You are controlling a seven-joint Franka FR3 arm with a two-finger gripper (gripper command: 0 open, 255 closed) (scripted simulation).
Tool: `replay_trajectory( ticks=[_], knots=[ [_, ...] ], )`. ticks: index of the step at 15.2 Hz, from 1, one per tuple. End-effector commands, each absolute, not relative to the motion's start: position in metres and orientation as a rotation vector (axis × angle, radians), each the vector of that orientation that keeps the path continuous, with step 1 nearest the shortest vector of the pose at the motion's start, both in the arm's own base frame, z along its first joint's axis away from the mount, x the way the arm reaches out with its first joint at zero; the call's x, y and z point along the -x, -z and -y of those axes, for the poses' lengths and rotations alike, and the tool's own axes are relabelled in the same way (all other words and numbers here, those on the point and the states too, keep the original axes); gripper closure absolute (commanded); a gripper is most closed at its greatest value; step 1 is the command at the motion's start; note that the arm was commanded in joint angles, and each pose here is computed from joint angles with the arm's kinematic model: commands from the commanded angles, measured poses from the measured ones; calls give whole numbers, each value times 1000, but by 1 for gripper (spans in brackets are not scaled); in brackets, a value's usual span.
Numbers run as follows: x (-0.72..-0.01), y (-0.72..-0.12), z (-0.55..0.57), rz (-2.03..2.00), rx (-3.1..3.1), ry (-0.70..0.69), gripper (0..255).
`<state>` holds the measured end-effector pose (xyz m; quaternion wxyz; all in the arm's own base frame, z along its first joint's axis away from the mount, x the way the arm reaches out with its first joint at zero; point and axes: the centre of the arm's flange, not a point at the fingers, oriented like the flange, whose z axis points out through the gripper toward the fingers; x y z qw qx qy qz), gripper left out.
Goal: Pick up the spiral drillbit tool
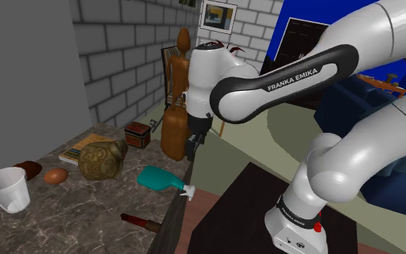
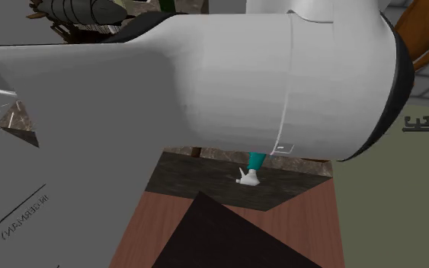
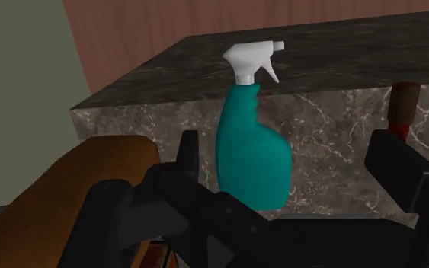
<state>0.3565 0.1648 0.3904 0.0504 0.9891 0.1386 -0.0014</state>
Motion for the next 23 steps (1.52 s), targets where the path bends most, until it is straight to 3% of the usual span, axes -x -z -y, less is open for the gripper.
replay_trajectory(
  ticks=[1, 23],
  knots=[
    [-363, -373, -187, -443, -3013, -4, 0],
    [-401, -192, -364, -632, -3003, -60, 0]
  ],
)
